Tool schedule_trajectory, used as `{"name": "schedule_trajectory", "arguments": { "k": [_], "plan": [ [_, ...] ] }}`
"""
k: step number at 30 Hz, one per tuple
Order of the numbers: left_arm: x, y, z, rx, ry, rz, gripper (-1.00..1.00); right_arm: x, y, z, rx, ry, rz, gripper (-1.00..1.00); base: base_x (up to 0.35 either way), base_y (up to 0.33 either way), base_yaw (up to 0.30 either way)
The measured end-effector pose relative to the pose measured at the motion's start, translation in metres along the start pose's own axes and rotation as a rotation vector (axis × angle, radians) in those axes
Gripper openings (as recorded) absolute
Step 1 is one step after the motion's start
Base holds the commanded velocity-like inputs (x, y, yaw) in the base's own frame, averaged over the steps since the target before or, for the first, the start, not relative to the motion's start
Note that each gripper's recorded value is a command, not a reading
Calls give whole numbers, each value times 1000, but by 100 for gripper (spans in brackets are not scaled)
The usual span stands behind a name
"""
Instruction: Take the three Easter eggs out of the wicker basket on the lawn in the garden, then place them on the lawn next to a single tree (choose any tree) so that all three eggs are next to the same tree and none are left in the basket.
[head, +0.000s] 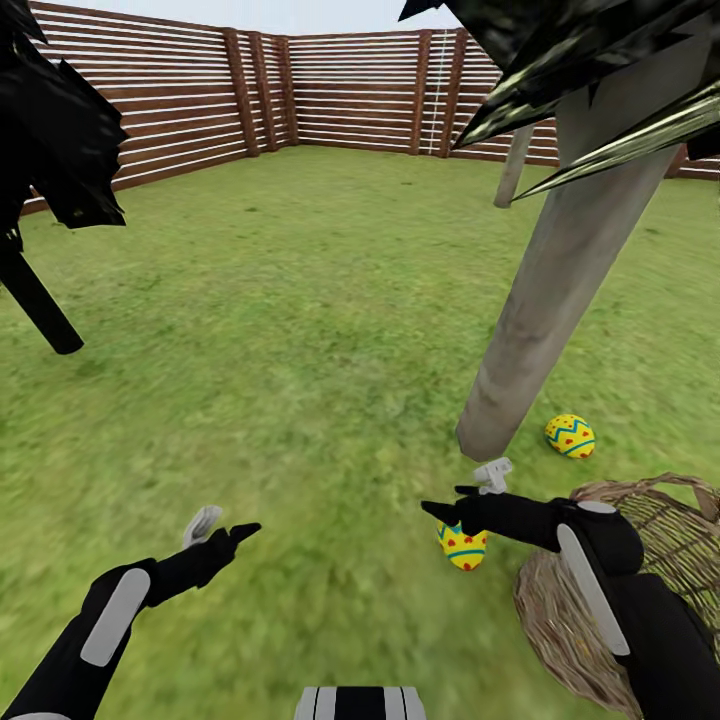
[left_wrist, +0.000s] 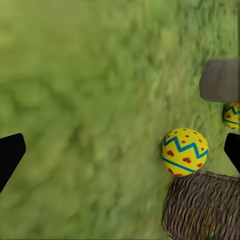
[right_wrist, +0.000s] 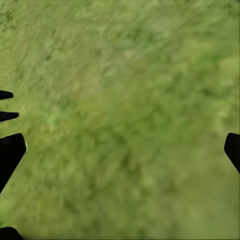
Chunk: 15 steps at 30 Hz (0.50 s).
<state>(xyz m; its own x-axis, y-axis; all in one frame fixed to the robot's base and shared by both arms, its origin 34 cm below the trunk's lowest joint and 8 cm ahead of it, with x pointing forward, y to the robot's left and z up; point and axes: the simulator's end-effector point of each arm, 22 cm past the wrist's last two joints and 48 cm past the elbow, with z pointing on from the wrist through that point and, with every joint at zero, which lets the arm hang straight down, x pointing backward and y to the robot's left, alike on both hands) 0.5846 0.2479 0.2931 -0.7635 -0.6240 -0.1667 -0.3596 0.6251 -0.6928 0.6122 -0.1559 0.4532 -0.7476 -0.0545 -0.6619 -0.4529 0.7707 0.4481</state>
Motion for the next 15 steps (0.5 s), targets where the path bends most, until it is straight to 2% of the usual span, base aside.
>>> {"name": "schedule_trajectory", "arguments": {
  "k": [3,10,15],
  "plan": [
    [-4,-3,0,10,-23,10,100,-1,2,-2,-16,-3,2,100,-92,0,0],
    [-11,-2,0,14,-57,12,100,-1,2,-2,-20,-2,3,100,-299,0,0],
    [-18,-11,-5,34,-79,16,100,-7,5,-6,-18,-12,-4,100,-75,0,0]
  ]
}}
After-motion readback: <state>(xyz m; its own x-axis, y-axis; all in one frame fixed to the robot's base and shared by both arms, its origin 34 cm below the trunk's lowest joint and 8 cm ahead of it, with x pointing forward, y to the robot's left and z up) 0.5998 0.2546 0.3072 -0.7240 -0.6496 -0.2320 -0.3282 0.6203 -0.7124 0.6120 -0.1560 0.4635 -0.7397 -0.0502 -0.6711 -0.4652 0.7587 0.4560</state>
